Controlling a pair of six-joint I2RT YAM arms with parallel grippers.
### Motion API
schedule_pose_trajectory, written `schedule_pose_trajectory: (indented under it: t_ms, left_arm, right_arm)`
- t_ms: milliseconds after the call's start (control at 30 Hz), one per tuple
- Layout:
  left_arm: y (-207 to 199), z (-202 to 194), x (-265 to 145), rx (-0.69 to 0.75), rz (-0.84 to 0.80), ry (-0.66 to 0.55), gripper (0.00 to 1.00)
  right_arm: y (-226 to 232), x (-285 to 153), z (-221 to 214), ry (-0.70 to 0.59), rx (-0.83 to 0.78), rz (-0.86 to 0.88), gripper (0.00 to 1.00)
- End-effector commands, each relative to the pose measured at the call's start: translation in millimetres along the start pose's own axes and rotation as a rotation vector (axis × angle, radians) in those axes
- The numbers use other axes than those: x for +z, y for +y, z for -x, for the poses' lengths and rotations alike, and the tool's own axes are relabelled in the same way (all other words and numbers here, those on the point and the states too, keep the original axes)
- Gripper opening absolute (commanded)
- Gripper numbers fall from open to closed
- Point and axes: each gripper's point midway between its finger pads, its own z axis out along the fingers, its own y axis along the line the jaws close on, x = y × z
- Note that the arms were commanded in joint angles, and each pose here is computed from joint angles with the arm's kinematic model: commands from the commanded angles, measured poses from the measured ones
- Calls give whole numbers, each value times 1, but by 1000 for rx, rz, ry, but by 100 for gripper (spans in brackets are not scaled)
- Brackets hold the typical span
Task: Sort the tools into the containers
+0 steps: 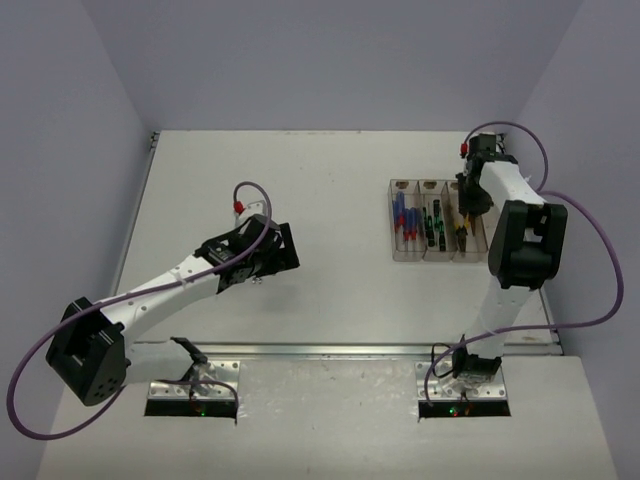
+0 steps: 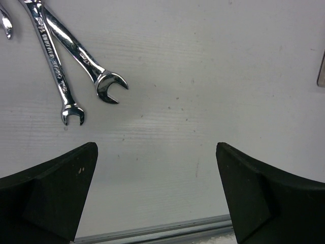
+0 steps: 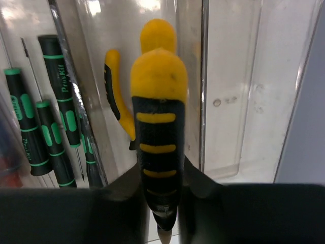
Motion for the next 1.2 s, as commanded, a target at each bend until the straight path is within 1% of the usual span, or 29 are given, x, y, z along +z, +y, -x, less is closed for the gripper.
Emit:
schedule_pose_trajectory:
  t_ms: [0,33,100,167,200,267,333,367,400,467,600,633,700,800,867,933,1067,1167]
  left_arm:
    - [-3,30,-17,-4,15,-110,100]
    - [-1,32,-16,-12,24,-118,100]
    - [3,35,-13,-27,43,-120,100]
    - [12,37,-5,-54,80,-110,100]
    - [19,37,2,-58,107,-104,100]
    - [41,42,16,-98,179,-100,99]
    - [67,49,28,-155,241,-91,98]
    - [78,52,32,-184,267,-95,97]
    - [83,52,35,-195,285,-91,97]
    - [92,54,40,-217,324,-96,94]
    - [103,52,47,-233,384,-79,88]
    - [104,48,51,-234,392,-62,85]
    - [104,43,57,-234,389,-43,76]
    - [102,38,65,-225,386,-15,73]
    - [106,36,71,-221,414,-3,64]
    - [107,35,75,-213,423,5,63]
    - [112,31,84,-195,458,26,55]
    - [113,30,89,-182,469,39,52]
  right_arm:
    - [-10,-17,18,-12,-16,-51,59]
    - [-9,-20,19,-11,-11,-45,68]
    - [-4,-28,21,-20,10,-30,79]
    - [-2,-45,28,-59,24,-50,97]
    - [-1,-60,32,-89,31,-50,99]
    - [14,-84,35,-146,23,-31,99]
    - [48,-101,30,-194,-27,4,99]
    - [58,-117,30,-247,-27,20,99]
    - [80,-118,23,-272,-59,52,99]
    - [123,-133,12,-352,-67,231,99]
    - [197,-181,-22,-475,-95,762,99]
    - [204,-182,-31,-477,-94,812,98]
    - [203,-187,-36,-472,-88,825,92]
    - [199,-186,-38,-448,-99,800,86]
    - [202,-188,-40,-445,-100,822,83]
    - [205,-189,-42,-445,-104,844,82]
    - [205,-183,-46,-435,-105,834,80]
    - [205,-185,-46,-434,-105,842,80]
